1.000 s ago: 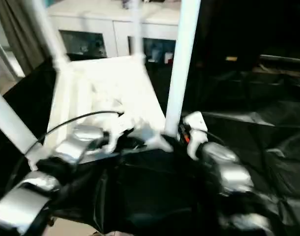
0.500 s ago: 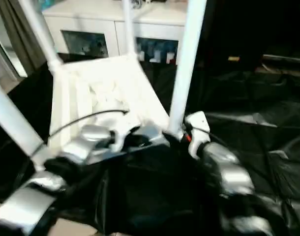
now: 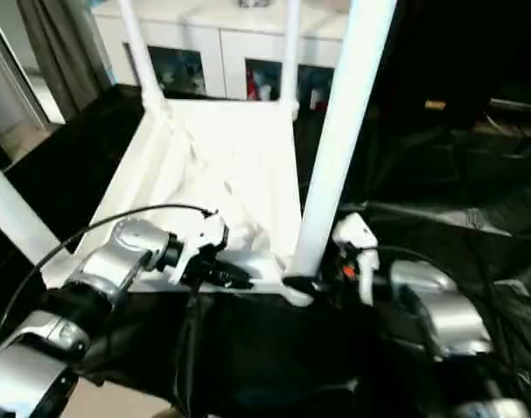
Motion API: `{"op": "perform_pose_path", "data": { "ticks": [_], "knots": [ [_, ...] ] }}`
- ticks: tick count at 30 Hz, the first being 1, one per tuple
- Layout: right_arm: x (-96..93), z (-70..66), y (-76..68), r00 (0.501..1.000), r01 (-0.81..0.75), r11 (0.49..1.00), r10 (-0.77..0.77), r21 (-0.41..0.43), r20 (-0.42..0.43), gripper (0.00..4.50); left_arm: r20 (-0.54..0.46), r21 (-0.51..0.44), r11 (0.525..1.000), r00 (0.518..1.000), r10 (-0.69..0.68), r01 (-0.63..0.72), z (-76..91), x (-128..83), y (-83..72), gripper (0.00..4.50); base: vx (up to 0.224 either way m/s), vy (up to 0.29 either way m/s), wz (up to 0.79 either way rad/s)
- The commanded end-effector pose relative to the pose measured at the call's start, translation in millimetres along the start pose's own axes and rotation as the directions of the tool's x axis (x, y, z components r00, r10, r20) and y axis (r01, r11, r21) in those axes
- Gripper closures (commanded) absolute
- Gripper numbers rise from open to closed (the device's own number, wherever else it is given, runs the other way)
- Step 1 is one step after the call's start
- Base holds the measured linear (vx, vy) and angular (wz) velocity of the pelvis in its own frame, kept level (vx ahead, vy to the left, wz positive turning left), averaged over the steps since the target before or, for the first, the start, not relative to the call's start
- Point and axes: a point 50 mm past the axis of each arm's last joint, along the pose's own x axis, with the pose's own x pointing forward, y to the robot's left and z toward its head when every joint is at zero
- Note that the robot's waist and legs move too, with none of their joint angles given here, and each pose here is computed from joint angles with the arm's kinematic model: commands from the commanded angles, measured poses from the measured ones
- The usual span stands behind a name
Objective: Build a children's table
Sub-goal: Rotate leg to tighten
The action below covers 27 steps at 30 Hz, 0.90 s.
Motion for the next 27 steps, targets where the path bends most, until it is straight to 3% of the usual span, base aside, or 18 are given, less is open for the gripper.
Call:
{"op": "perform_pose_path", "data": {
  "ticks": [1, 10, 13, 17, 18, 20, 23, 25, 26, 27],
  "knots": [
    [-1.4, -4.0, 0.9, 1.000, 0.010, 1.000, -0.010, 0.023, -0.015, 1.09, 0.057, 0.044, 0.998, 0.997, -0.050, 0.047, 13.6, 3, -2.0, 4.50, 0.000, 0.000, 0.00],
    [12.7, -10.5, 4.3, 0.998, 0.055, 0.997, -0.055, 0.054, 0.014, 1.77, 0.098, 0.044, 0.996, 0.993, 0.067, -0.072, 20.8, 14, 5.6, 4.50, 0.000, 0.000, 0.00],
    [22.7, -17.6, 0.2, 0.988, 0.156, 0.986, -0.157, 0.058, 0.000, 1.88, 0.114, 0.030, 0.988, 0.982, 0.149, -0.153, 25.2, 21, 11.4, 4.50, 0.000, 0.000, 0.00],
    [39.5, -32.4, -15.8, 0.902, 0.432, 0.897, -0.427, 0.094, -0.071, 2.00, 0.132, -0.020, 0.957, 0.948, 0.288, -0.288, 33.4, 36, 20.1, 4.50, 0.000, 0.000, 0.00],
    [39.5, -32.4, -15.8, 0.902, 0.432, 0.897, -0.427, 0.094, -0.071, 2.01, 0.132, -0.020, 0.957, 0.948, 0.288, -0.288, 33.4, 36, 20.1, 4.50, 0.000, 0.000, 0.00],
    [47.9, -36.2, -19.8, 0.852, 0.523, 0.841, -0.513, 0.138, -0.098, 2.03, 0.137, -0.061, 0.933, 0.923, 0.359, -0.354, 37.5, 44, 23.9, 4.50, 0.000, 0.000, 0.00],
    [53.8, -35.7, -20.8, 0.827, 0.561, 0.810, -0.553, 0.171, -0.099, 2.15, 0.137, -0.070, 0.925, 0.915, 0.379, -0.372, 39.3, 48, 24.5, 4.50, 0.000, 0.000, 0.00],
    [67.2, -30.9, -21.0, 0.795, 0.602, 0.765, -0.601, 0.228, -0.080, 2.23, 0.135, -0.078, 0.917, 0.907, 0.398, -0.391, 41.3, 55, 24.5, 4.50, 0.000, 0.000, 0.00],
    [77.1, -25.6, -16.8, 0.814, 0.572, 0.786, -0.579, 0.233, -0.048, 2.23, 0.134, -0.068, 0.922, 0.912, 0.387, -0.382, 41.8, 57, 23.2, 4.50, 0.000, 0.000, 0.00],
    [85.4, -19.7, -12.0, 0.840, 0.531, 0.818, -0.543, 0.220, -0.011, 1.75, 0.131, -0.054, 0.928, 0.919, 0.372, -0.368, 41.7, 59, 21.9, 4.50, 0.000, 0.000, 0.00]
  ]
}}
